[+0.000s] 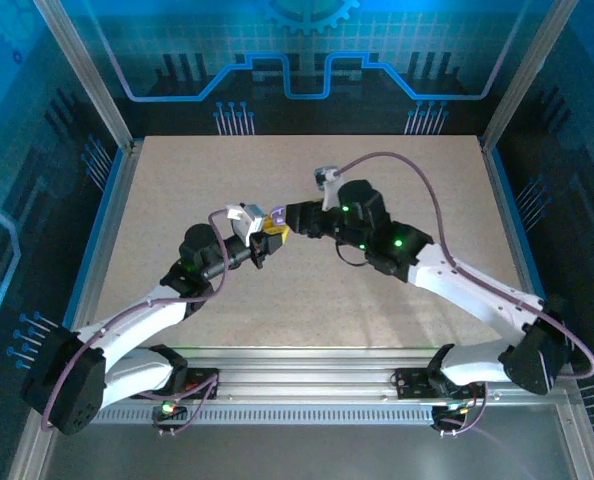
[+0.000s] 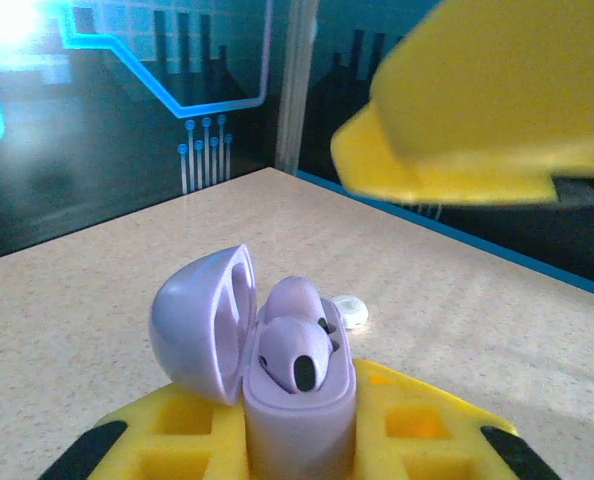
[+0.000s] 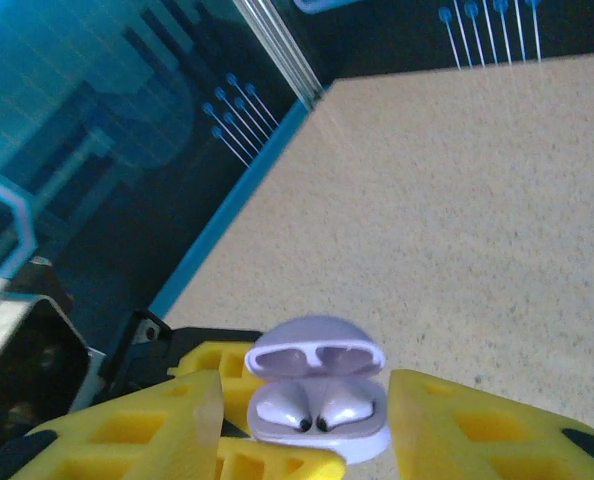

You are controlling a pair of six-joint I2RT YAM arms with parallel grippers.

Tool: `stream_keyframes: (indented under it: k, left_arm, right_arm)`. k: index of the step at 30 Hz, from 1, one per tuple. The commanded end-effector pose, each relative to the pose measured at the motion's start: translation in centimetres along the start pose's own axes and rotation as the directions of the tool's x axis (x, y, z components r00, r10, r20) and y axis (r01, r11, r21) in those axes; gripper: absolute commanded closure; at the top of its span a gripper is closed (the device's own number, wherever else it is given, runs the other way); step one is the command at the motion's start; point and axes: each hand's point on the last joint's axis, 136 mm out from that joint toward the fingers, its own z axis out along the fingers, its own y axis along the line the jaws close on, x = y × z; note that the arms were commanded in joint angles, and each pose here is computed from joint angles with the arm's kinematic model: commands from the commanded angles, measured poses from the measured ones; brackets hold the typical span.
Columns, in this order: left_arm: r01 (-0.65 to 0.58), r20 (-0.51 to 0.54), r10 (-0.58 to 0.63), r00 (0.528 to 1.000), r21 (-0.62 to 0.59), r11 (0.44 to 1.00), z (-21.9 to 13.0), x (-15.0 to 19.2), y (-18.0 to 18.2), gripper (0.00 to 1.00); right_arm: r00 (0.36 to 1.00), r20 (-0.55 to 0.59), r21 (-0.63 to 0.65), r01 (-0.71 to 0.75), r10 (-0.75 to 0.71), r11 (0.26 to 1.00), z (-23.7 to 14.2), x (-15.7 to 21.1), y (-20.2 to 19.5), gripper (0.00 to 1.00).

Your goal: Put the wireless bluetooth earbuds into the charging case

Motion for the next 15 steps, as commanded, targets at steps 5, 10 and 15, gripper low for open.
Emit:
stream_keyframes:
  k: [5, 10, 15]
  left_arm:
    - [-0.053, 0.114, 0.027, 0.993, 0.231, 0.972, -0.7, -5.0, -3.9, 0.81]
    - [-0.059, 0.134, 0.018, 0.991, 0.312, 0.948, -0.9, -6.4, -5.4, 0.81]
    - [-0.058, 0.145, 0.009, 0.989, 0.337, 0.940, -1.0, -7.1, -5.8, 0.80]
  right_arm:
    - [0.992, -0.015, -0.244, 0.116, -0.123, 0.963, -3.9, -1.3, 0.5, 0.44]
    - [0.988, -0.128, -0.372, 0.038, -0.091, 0.927, -4.4, -0.7, 1.0, 0.39]
    - [0.979, -0.186, -0.412, -0.004, -0.080, 0.911, -3.7, -0.3, 1.4, 0.37]
